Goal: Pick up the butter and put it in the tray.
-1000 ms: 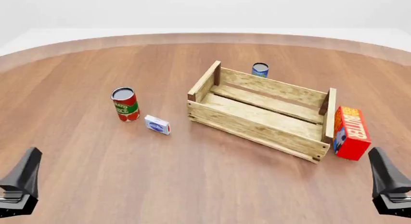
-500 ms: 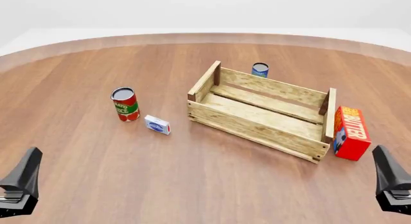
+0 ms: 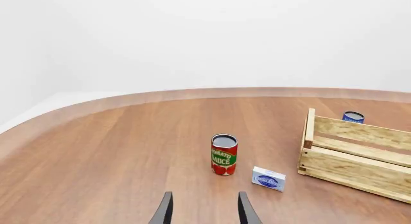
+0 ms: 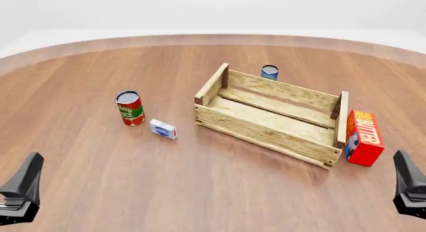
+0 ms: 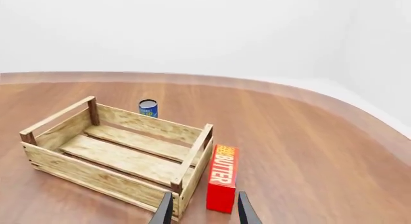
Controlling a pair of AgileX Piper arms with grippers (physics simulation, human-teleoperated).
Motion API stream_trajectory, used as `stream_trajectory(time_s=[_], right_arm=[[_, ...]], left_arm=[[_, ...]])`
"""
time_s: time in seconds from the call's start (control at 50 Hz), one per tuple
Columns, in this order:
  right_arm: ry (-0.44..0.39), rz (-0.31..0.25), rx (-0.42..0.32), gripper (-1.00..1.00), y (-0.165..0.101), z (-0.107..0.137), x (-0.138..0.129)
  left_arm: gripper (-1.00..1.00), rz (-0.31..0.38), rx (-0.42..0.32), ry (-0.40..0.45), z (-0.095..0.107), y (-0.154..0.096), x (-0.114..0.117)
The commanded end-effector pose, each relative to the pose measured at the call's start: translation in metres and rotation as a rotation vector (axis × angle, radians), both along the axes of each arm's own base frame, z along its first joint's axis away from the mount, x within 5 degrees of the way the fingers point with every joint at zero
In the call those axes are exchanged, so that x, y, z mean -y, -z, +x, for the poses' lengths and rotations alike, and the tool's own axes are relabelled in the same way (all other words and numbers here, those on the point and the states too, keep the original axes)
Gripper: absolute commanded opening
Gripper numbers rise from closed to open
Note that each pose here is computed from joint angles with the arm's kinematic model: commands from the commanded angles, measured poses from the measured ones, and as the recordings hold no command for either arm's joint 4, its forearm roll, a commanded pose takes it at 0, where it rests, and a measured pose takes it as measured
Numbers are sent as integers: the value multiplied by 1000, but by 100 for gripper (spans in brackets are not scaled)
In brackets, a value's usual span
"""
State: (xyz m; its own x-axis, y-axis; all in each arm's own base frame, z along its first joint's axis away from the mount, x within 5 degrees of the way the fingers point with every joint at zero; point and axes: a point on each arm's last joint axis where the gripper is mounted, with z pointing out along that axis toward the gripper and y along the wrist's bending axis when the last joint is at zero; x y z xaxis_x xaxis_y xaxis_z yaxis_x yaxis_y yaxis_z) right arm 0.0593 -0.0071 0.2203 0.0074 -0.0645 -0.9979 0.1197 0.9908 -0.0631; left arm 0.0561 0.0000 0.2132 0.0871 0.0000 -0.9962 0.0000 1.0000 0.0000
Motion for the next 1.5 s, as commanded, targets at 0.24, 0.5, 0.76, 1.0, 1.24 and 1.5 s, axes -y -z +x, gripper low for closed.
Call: stream_trajectory(time_s=[0.24, 0.5, 0.76, 1.0, 1.24, 1.5], right_arm=[[51, -12, -48, 100, 6, 9, 5], [59, -8, -67, 100, 10, 22, 7], [72, -16, -75, 100, 10, 28, 10], [84, -12, -91, 100, 15, 36, 13], [97, -12, -105, 100, 17, 46, 16], [99, -13, -126, 100, 23, 60, 20]], left_arm=[[100, 0, 0, 0, 0, 0, 0], [100, 0, 0, 0, 0, 0, 0], [100, 0, 0, 0, 0, 0, 0], [100, 0, 0, 0, 0, 0, 0], [100, 0, 0, 0, 0, 0, 0], [100, 0, 0, 0, 0, 0, 0]])
